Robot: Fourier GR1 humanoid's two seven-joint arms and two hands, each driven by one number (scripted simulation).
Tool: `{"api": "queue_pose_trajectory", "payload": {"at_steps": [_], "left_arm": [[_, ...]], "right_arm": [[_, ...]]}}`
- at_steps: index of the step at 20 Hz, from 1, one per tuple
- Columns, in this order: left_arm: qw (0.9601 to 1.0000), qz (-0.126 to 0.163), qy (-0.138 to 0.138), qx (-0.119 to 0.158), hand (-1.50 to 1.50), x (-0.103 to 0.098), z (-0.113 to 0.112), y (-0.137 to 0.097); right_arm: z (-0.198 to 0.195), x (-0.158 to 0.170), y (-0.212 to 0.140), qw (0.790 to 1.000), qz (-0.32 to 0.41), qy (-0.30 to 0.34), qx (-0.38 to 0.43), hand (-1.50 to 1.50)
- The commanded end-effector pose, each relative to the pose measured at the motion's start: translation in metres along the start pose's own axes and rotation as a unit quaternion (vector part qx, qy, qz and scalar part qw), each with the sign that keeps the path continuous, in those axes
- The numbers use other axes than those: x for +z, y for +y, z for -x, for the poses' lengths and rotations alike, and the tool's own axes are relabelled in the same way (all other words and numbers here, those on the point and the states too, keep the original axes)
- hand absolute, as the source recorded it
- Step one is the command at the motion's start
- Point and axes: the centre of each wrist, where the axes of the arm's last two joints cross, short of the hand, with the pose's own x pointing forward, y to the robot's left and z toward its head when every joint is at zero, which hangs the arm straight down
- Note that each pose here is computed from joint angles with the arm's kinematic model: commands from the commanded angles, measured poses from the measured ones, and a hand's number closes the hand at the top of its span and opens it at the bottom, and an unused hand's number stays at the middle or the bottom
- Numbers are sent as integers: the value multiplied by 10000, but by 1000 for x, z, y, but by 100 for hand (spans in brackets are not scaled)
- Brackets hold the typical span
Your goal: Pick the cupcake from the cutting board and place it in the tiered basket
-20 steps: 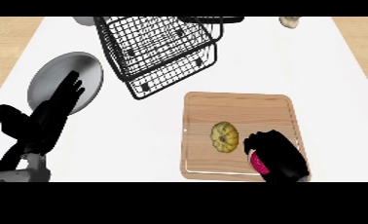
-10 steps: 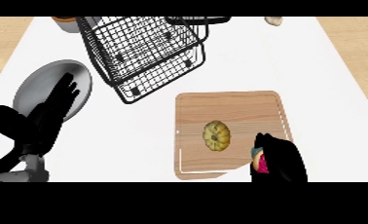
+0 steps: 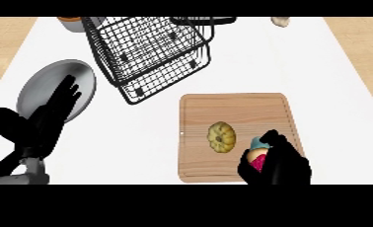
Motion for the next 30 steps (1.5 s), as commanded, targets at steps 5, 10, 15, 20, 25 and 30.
{"api": "queue_pose_trajectory", "payload": {"at_steps": [5, 10, 15, 20, 25, 30], "left_arm": [[9997, 237, -48, -6, 0, -11, -14, -16], [9994, 312, -168, -5, 0, -7, -2, -26], [9987, 499, -138, -37, 0, -13, -9, -24], [9980, 589, -194, -89, 0, -17, -15, -29], [9974, 690, -182, -101, 0, -15, -14, -33], [9969, 695, -326, -191, 0, -27, -26, -36]], "right_arm": [[-51, 51, -67, 9739, 1626, -214, -1570, 150], [-77, 63, -89, 9721, 1672, -493, -1571, 150], [-97, 46, -92, 9731, 1530, -525, -1641, 150], [-127, 23, -104, 9739, 1531, -657, -1540, 150], [-158, -15, -112, 9728, 1538, -381, -1687, 150], [-189, -39, -125, 9755, 1390, -312, -1675, 150]]}}
